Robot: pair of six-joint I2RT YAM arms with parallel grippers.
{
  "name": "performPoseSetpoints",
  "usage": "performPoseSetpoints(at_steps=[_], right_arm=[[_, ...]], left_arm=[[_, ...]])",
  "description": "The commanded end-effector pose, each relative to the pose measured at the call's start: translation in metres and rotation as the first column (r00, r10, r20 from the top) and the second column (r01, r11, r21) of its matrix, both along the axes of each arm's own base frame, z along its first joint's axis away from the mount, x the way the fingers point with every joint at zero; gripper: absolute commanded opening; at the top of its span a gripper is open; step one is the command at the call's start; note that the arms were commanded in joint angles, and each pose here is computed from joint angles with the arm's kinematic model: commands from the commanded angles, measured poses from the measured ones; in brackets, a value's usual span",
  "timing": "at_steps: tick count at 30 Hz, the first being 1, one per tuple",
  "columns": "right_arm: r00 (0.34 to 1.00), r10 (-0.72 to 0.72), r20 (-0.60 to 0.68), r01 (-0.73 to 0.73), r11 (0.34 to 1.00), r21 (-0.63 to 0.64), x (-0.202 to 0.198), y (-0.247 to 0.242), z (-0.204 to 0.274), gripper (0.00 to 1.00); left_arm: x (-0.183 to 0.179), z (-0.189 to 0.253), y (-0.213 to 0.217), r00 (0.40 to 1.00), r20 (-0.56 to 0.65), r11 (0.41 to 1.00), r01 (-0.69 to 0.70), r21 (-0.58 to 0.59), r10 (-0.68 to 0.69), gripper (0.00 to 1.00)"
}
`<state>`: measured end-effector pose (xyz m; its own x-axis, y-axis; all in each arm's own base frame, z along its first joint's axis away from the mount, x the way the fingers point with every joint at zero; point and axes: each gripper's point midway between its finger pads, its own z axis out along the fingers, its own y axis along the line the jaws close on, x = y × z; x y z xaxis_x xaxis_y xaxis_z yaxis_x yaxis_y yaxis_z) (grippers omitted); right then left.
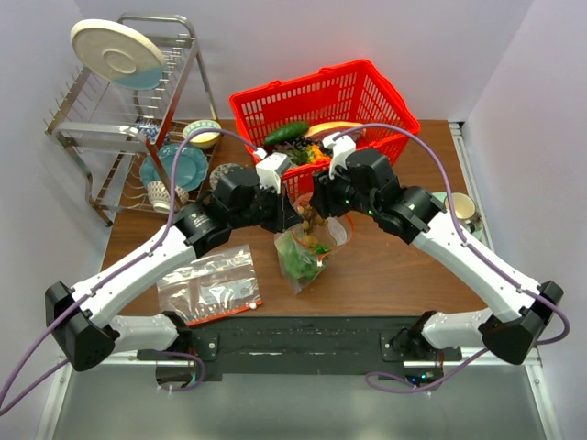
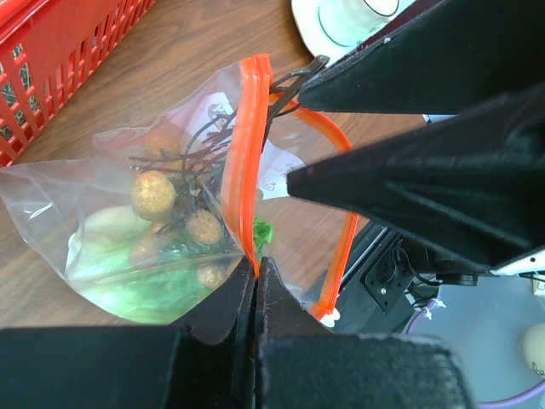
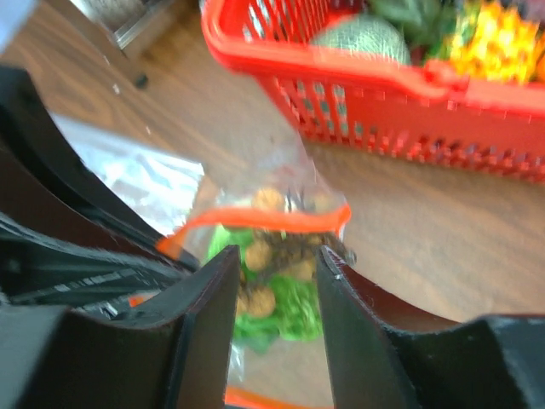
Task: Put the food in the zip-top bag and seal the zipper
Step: Adjust the fake fruit in the zipper food storage bag.
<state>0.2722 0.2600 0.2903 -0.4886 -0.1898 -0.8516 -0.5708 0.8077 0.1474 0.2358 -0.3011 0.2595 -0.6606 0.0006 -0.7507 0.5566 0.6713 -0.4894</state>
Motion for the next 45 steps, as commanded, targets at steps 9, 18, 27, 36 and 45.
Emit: performPoseSetpoints(at_steps=[9,18,27,36,45], right_arm=[[0.995,-0.042,0.086,0.046,0.998,-0.049,0.000,-0.023,0.026,0.64],[0.999,0.024,0.029,-0.020,0.994,-0.112,0.007,-0.007,0.011,0.57],[0.995,0.085,-0.044,-0.090,0.987,-0.132,-0.002,0.000,-0.002,0.42],[0.995,0.091,-0.050,-0.097,0.985,-0.141,-0.003,0.000,-0.008,0.04],[0.998,0.064,-0.012,-0.065,0.995,-0.078,-0.015,-0.011,0.000,0.00]], left_arm=[[0.002,0.039,-0.002,0.996,0.089,0.998,0.023,-0.064,-0.017,0.00],[0.002,0.035,-0.005,0.996,0.081,0.998,0.031,-0.061,-0.026,0.00],[0.003,0.034,-0.004,0.997,0.080,0.998,0.026,-0.056,-0.021,0.00],[0.003,0.036,-0.005,0.996,0.085,0.998,0.031,-0.053,-0.027,0.00],[0.006,0.030,-0.006,0.998,0.061,0.999,0.020,-0.038,-0.017,0.00]])
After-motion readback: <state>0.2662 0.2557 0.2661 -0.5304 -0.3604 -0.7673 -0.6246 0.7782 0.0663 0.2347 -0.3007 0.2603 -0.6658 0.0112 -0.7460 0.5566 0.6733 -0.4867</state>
